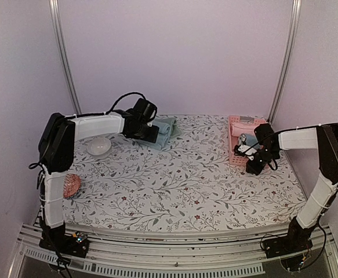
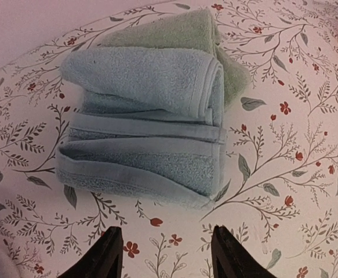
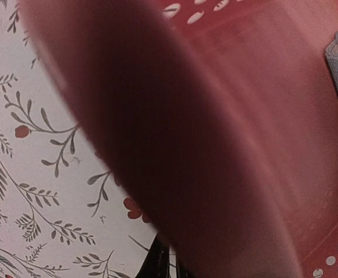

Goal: Roll the towels
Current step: Move the bin to the corner of the board, then pick up the towel from the corner of the board.

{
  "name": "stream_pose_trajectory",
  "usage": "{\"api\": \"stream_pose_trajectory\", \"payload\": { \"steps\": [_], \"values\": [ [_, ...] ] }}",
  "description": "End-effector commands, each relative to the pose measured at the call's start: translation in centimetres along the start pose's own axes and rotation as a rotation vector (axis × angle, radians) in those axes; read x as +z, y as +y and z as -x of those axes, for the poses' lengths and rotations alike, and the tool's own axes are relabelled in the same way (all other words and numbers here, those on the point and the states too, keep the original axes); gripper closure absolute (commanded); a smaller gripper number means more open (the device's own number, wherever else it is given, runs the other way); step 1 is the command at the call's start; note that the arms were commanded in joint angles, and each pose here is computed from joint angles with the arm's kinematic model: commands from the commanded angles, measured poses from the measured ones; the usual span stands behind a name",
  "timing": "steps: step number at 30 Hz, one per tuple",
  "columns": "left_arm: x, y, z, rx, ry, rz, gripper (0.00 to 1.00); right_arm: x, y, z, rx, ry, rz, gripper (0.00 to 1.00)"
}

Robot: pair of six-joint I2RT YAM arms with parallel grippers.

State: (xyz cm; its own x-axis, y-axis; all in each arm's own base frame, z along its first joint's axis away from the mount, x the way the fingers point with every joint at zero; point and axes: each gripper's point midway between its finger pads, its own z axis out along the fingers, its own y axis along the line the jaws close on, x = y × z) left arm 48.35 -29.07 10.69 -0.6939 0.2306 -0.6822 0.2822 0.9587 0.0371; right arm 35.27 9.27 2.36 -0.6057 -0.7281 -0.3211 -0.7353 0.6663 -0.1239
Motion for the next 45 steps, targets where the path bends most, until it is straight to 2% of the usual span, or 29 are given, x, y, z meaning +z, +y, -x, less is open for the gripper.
{"api": "stream_pose_trajectory", "payload": {
  "steps": [1,4,8,10,14,26,33,37,40,45],
  "values": [
    [1.9,-0.1,0.7,0.051,0.026,0.013,0.46,-1.8,1.3,3.2,0.016,-0.153,0.098,0.9],
    [3.3,-0.8,0.8,0.047,0.04,-0.006,0.47,-3.3,4.5,4.1,-0.013,-0.24,0.222,0.84],
    [5.2,-2.1,0.4,0.046,0.057,-0.06,0.46,-4.0,5.7,4.6,-0.038,-0.273,0.258,0.79],
    [5.9,-2.4,0.1,0.039,0.065,-0.067,0.47,-3.8,5.9,4.7,-0.042,-0.271,0.267,0.77],
    [6.9,-2.7,-0.6,0.032,0.081,-0.077,0.54,-2.8,6.8,4.5,-0.062,-0.239,0.286,0.76],
    [8.3,-3.3,-0.8,0.035,0.088,-0.088,0.58,-1.3,8.1,4.2,-0.108,-0.189,0.289,0.75],
    [8.7,-2.7,0.5,0.041,0.065,-0.054,0.98,-1.0,8.1,4.0,-0.109,-0.177,0.287,0.75],
    [7.2,-2.3,2.5,0.047,0.021,-0.04,1.0,-0.9,8.2,4.0,-0.107,-0.175,0.289,0.75],
    [4.3,-2.4,5.6,0.052,-0.041,-0.066,1.0,-1.0,8.2,4.1,-0.106,-0.178,0.294,0.75],
    [-6.8,-4.5,13.4,0.062,-0.275,-0.216,1.0,-1.0,8.2,4.3,-0.104,-0.184,0.297,0.76]
  ]
}}
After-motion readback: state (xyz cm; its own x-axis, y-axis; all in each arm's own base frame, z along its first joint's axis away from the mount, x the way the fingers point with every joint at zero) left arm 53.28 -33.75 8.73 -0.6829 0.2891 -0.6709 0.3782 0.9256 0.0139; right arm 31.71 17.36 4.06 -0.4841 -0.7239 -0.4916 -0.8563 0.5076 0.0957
